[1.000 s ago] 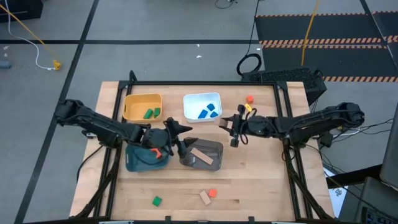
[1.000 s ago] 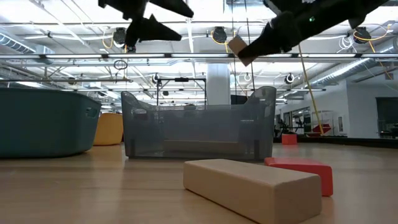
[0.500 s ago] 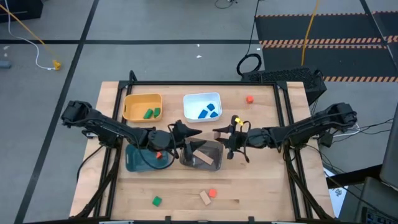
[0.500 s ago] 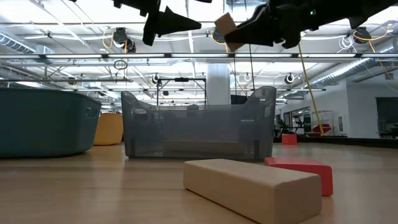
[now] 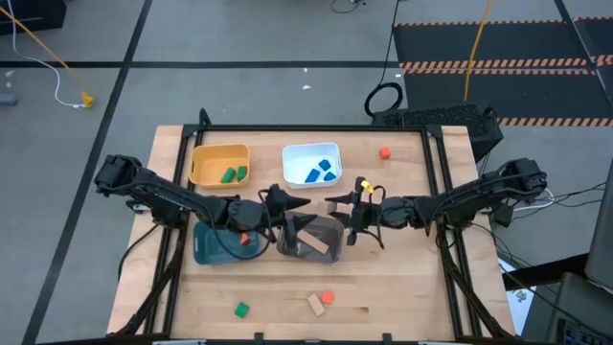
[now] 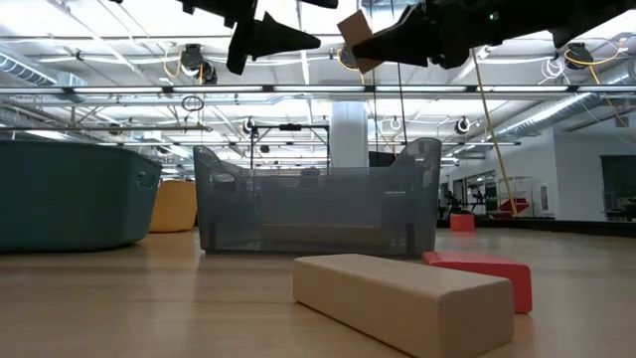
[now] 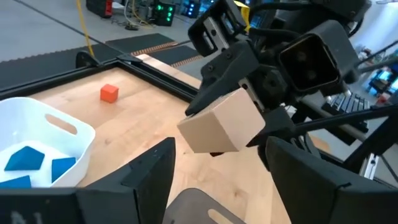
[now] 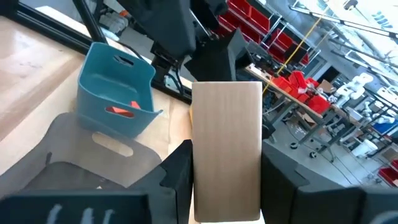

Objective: Sort & place blocks by color
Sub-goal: Put the top brown block into the black bin

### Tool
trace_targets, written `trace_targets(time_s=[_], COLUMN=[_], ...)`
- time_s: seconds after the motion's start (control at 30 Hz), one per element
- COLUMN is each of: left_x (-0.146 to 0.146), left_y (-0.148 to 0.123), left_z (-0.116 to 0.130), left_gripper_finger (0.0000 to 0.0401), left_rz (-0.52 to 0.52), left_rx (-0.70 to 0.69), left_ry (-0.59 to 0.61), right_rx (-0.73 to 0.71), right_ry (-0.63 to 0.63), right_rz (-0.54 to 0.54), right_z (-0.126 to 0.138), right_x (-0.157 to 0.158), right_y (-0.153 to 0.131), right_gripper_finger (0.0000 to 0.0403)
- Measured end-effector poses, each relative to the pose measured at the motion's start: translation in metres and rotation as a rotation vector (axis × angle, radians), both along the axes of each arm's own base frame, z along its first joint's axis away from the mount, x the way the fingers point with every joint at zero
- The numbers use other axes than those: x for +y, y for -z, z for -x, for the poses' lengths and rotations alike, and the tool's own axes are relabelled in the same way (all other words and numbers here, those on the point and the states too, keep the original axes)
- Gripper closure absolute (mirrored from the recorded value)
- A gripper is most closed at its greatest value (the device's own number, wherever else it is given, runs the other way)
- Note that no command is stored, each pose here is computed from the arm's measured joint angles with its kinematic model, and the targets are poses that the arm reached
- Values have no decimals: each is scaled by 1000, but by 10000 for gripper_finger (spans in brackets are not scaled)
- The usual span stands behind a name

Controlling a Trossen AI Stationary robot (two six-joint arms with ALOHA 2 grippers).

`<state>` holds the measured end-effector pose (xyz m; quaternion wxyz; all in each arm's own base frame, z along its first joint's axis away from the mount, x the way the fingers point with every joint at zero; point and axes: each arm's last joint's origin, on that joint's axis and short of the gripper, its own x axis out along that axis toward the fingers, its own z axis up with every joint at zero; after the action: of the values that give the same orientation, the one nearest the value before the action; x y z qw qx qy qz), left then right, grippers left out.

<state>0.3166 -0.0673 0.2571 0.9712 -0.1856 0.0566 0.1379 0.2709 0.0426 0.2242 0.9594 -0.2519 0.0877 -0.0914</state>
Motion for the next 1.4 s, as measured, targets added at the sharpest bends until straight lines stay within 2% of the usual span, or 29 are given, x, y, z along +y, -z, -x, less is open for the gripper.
trace_targets(time_s=[0.2, 0.57, 0.9, 1.17, 1.3, 1.4], left_x=[-1, 8, 7, 10, 9, 10], left_y=[0, 0, 0, 3, 7, 5], left_z=[0, -2, -2, -5, -7, -8], left_gripper_finger=[174, 214, 219, 219, 219, 219], left_rz=[-15, 18, 23, 159, 195, 209], left_rx=[7, -4, -5, -28, -33, -58], left_ry=[55, 19, 30, -2, -8, -11], right_rx=[2, 2, -5, -2, 24, 65], right_ry=[-1, -1, 3, -13, -2, 52], right_rz=[10, 6, -24, -31, 21, 83], right_z=[0, 0, 0, 1, 1, 2], right_x=[0, 0, 0, 4, 3, 1], right_y=[0, 0, 0, 1, 2, 5], right_gripper_finger=[288, 288, 288, 288, 288, 288])
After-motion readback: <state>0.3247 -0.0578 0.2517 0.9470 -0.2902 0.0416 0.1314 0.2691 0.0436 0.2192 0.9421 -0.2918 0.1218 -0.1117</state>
